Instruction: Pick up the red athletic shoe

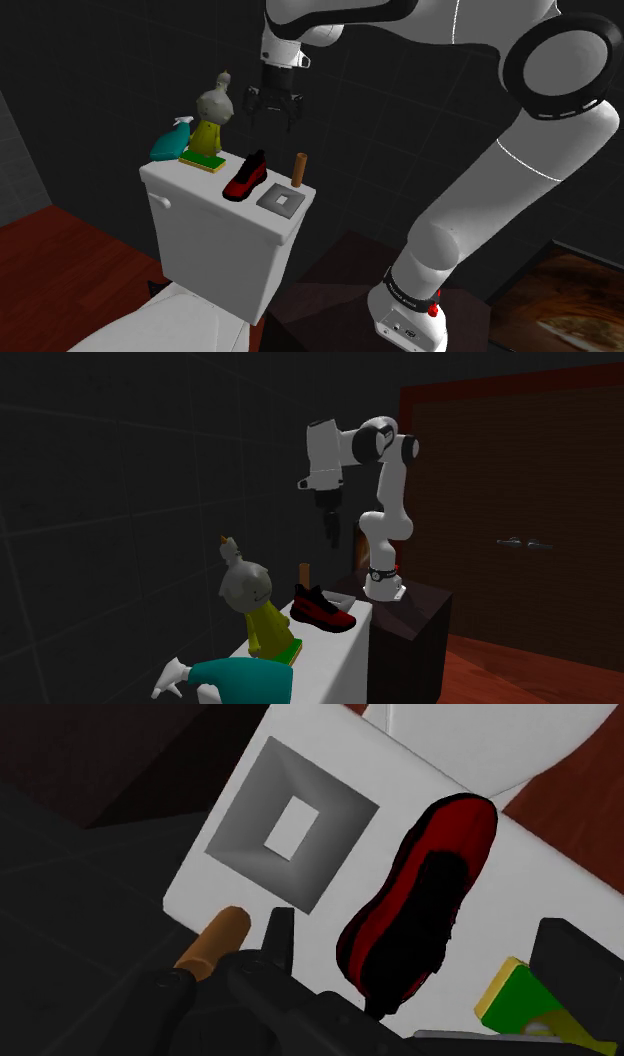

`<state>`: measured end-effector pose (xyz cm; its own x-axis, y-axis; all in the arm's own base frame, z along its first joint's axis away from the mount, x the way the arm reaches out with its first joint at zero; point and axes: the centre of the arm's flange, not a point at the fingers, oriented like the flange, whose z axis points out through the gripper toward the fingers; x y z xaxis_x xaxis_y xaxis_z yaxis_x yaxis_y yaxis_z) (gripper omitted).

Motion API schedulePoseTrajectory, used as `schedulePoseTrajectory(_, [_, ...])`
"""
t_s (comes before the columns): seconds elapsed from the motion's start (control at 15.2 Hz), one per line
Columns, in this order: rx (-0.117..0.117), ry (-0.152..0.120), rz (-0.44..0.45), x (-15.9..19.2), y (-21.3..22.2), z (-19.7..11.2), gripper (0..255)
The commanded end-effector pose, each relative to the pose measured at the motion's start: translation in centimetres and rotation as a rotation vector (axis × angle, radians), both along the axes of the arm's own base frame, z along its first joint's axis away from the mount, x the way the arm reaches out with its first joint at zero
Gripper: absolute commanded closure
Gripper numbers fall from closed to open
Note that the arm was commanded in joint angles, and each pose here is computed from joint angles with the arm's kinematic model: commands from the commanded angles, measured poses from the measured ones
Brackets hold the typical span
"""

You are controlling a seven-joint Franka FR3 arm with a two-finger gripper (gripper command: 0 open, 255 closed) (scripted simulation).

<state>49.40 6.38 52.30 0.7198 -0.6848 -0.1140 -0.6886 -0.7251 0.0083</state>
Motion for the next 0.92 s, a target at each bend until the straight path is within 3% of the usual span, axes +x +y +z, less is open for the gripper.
schedulePoseTrajectory(0.0, [0.006, 0.048, -0.098, 2.5, 0.0, -2.2, 0])
schedulePoseTrajectory(0.46, [0.028, 0.212, -0.417, 9.4, -1.3, -10.5, 0])
schedulePoseTrajectory(0.86, [0.028, 0.212, -0.418, 9.4, -1.3, -13.1, 0])
